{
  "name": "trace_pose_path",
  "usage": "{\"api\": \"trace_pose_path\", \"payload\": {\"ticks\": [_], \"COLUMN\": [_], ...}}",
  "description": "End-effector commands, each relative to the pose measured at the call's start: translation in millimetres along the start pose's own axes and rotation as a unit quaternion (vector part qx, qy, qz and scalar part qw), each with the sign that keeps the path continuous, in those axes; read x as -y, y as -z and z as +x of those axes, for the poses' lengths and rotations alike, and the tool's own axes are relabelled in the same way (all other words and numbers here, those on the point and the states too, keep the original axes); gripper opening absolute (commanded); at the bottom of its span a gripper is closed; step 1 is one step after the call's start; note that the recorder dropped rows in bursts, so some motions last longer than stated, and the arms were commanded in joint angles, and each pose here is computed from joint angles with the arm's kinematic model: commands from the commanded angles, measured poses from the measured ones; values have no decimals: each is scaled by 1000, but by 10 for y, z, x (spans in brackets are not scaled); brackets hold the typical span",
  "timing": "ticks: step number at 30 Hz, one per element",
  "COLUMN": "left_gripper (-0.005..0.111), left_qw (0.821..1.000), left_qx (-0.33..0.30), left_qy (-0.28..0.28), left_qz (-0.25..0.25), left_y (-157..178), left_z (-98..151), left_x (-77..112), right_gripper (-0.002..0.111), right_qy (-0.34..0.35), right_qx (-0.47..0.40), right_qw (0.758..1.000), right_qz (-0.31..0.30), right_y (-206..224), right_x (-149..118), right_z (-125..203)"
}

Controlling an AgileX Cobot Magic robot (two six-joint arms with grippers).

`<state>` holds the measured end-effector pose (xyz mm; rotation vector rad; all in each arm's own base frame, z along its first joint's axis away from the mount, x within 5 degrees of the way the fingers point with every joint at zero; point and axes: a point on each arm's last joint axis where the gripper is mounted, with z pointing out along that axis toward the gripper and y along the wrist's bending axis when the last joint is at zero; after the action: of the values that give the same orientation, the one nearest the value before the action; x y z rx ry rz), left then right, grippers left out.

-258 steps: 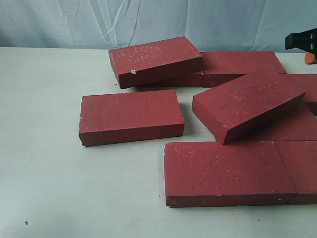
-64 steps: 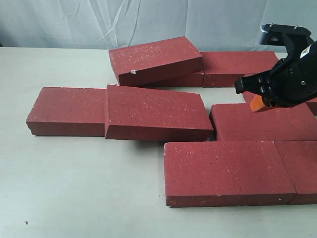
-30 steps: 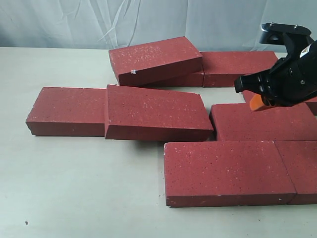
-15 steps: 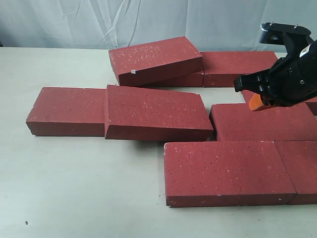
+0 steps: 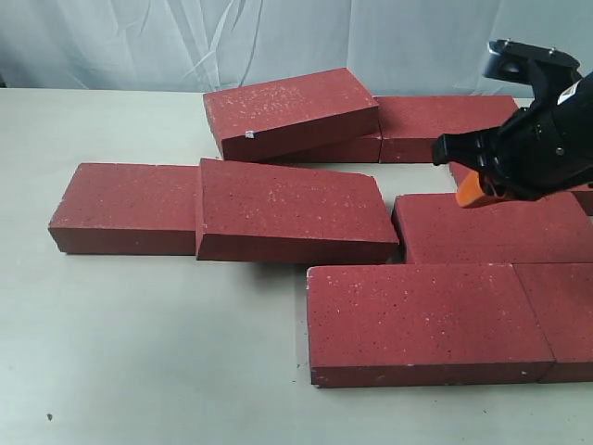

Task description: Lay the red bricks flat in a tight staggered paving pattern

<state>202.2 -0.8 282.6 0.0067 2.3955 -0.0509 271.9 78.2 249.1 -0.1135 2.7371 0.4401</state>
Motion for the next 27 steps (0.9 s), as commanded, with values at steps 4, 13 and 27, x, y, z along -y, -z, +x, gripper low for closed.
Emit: {"api": "trace_pose_path", "payload": {"ticks": [4,13,27], "left_gripper": [0,0,0], "left_qw": [994,985,974], "left_qx": [-72,-127,-176], "left_qy": [-12,-38,-70], "left_qz": [77,110,127], "left_y": [-603,-1237,-2006], "left_z": [-207,-386,-282], "left_x": [191,512,918], "right_gripper": [-1,-1,-1], "right_qy": [-33,-25,-18], "right_qx": [-13,-12,-7], "right_qw": [999,999,1000], "right_qz": [-31,-24,-24], "right_y": [29,28,28], "right_x": [-41,-29,-27], "right_z": [38,37,28]}}
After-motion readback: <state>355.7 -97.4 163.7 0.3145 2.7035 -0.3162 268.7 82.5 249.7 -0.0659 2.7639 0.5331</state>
